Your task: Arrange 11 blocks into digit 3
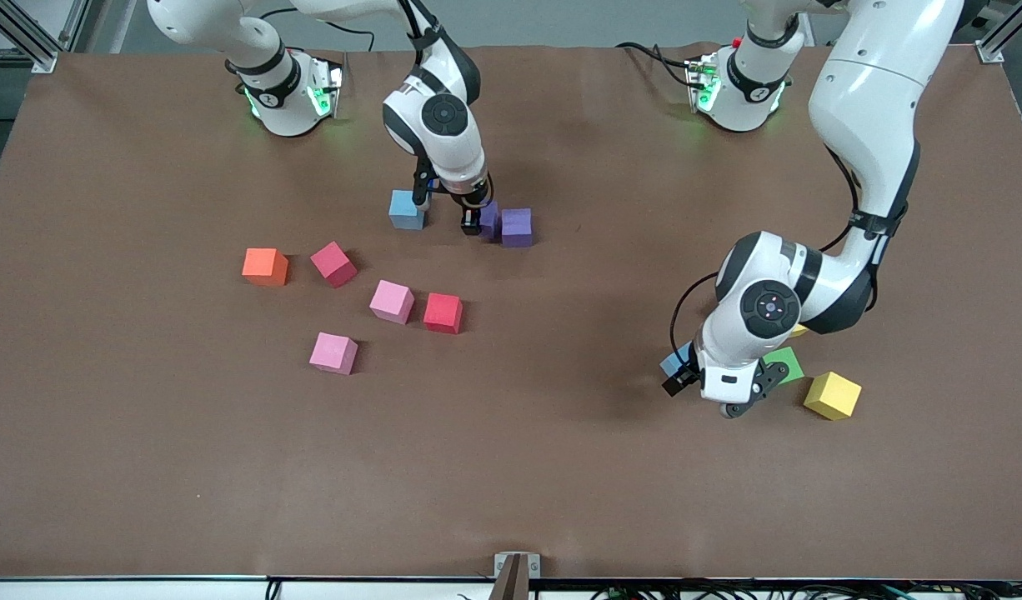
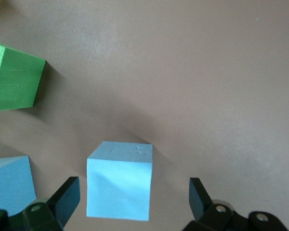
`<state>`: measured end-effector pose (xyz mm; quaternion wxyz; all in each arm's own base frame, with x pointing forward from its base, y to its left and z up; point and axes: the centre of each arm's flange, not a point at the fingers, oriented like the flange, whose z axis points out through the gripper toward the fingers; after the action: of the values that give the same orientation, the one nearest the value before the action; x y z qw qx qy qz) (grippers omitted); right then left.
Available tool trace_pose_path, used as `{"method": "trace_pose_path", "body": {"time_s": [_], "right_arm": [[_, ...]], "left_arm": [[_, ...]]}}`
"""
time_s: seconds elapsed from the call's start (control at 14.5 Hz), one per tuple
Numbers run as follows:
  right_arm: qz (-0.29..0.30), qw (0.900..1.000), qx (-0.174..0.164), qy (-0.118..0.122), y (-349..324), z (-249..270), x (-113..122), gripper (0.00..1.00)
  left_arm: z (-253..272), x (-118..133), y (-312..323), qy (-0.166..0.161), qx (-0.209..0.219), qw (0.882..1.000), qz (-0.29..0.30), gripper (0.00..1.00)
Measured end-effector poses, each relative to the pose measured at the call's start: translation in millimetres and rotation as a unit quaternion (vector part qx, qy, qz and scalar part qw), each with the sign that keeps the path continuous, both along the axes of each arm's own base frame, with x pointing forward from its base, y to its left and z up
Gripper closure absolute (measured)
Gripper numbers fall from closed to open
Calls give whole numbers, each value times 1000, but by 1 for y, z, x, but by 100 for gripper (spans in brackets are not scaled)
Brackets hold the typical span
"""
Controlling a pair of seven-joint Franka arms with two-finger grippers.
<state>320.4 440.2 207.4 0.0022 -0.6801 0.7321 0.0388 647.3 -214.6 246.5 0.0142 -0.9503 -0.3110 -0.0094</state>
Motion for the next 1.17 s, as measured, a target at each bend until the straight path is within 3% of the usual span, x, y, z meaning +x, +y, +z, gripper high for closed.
{"method": "trace_pose_path", "body": {"time_s": [0.21,0.76,0.83,1.04,1.17], "right_arm": [[16,1000,0,-2,0,0,0,42],[24,1000,3,-5,15,1,16,42],[27,1000,3,-6,16,1,16,42],[40,999,0,-12,18,1,16,42],[50,999,-2,-14,19,1,16,42]], "left_arm": [[-17,-5,2,3,16,1000,-2,0],[-37,-14,10,-4,6,1000,-2,3],[-37,-14,11,-6,5,1000,-1,8],[-37,-14,11,-10,3,1000,15,39],[-36,-13,10,-12,1,1000,26,41]]}}
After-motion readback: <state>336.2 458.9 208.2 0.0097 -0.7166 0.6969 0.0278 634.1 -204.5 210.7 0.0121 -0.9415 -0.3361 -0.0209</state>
